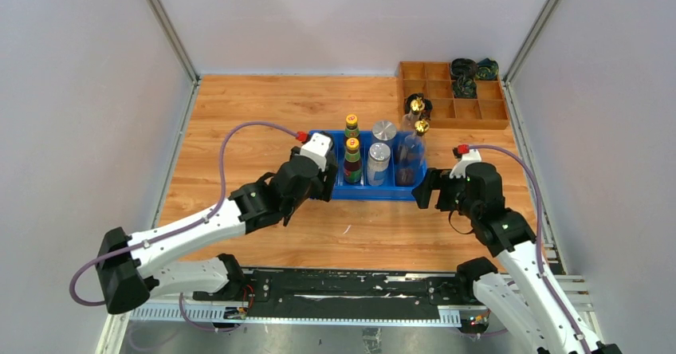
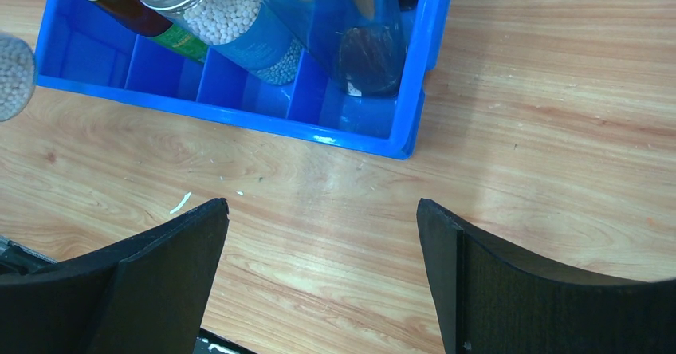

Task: Organize the condiment bottles
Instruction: Place the bottle in the storage box.

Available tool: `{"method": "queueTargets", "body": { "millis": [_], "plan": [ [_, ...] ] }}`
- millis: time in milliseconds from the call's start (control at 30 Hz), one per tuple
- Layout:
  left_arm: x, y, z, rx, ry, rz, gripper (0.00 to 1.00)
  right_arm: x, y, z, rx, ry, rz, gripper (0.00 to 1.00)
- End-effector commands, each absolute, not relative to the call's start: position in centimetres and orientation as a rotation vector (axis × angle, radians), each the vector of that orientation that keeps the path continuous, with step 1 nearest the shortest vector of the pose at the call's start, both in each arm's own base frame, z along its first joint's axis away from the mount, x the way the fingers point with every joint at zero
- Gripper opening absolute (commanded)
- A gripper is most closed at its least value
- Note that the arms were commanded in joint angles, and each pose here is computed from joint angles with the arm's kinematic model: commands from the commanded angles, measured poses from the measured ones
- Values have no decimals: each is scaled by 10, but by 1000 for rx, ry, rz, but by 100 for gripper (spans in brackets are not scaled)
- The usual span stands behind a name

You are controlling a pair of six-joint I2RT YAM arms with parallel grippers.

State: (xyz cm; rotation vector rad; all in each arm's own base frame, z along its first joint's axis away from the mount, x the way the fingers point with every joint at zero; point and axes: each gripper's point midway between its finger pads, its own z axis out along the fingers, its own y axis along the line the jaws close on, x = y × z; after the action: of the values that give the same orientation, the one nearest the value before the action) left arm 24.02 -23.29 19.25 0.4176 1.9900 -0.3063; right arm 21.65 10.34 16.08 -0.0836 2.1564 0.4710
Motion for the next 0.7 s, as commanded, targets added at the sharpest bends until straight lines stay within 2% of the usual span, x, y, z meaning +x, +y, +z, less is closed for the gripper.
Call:
{"method": "queueTargets", "body": {
  "millis": [0, 300, 667],
  "plan": [
    [260, -247, 201, 456, 1969, -248, 64, 213, 102, 162, -71, 2152, 481, 94],
    [282, -254, 176, 409, 2028, -299, 63, 212, 101, 172, -73, 2135, 481, 94],
    [311, -247, 170, 379, 1980, -299, 61, 213, 101, 167, -68, 2148, 476, 94]
  ]
}}
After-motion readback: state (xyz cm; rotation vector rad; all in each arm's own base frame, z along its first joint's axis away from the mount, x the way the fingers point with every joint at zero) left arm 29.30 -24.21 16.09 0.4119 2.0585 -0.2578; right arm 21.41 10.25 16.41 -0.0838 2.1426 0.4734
